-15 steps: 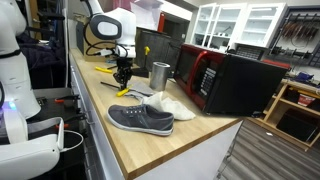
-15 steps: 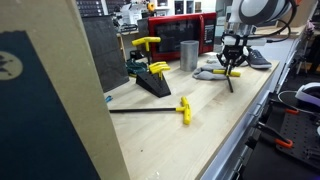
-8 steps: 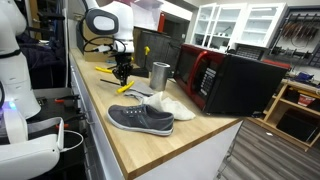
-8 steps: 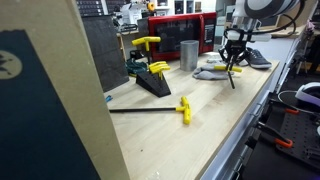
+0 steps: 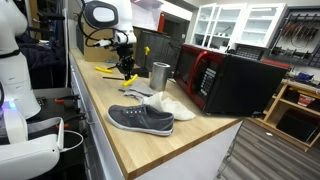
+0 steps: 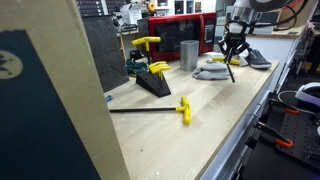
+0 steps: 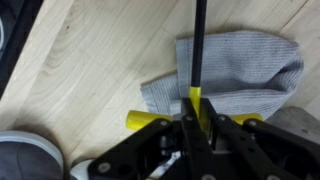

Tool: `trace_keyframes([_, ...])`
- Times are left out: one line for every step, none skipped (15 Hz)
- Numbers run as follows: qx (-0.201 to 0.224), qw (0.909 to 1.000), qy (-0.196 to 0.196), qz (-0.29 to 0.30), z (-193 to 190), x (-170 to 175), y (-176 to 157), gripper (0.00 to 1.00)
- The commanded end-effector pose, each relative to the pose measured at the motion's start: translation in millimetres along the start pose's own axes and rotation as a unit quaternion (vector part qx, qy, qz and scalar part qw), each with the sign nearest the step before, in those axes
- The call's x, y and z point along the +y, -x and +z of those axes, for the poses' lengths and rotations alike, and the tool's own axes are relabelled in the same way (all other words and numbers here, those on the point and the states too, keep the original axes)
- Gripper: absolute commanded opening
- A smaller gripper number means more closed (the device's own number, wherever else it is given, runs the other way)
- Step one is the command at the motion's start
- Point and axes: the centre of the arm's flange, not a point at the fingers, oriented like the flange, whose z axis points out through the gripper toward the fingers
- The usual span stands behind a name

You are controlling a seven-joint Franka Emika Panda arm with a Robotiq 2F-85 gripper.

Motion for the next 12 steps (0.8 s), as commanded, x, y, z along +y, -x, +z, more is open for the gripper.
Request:
trace_keyframes([0.043, 0.9985, 0.002, -0.032, -3.7, -13.2, 2.2, 0.03])
trace_keyframes([0.054, 0.9976, 0.003, -0.043, 0.3, -20.1, 0.9, 0.03])
trace_keyframes([0.064, 0.9965, 0.004, -0.053, 3.2, -26.3, -0.1, 0.03])
trace_keyframes([0.075, 0.9953, 0.003, -0.06, 4.9, -32.0, -1.4, 0.03])
trace_keyframes([0.086, 0.9942, 0.001, -0.065, 5.6, -37.1, -2.5, 0.03])
trace_keyframes([0.097, 0.9929, -0.001, -0.07, 4.7, -41.0, -3.6, 0.03])
trace_keyframes([0.108, 0.9913, -0.003, -0.075, 3.4, -43.4, -4.3, 0.03])
trace_keyframes([0.122, 0.9894, -0.005, -0.079, 0.1, -46.0, -4.7, 0.03])
trace_keyframes([0.133, 0.9875, -0.007, -0.084, -1.7, -48.3, -5.9, 0.03])
trace_keyframes([0.146, 0.9854, -0.009, -0.088, -3.8, -50.4, -7.0, 0.03])
trace_keyframes([0.159, 0.9829, -0.01, -0.092, -6.6, -51.8, -8.0, 0.03])
trace_keyframes([0.171, 0.9806, -0.012, -0.095, -8.8, -52.6, -8.5, 0.03])
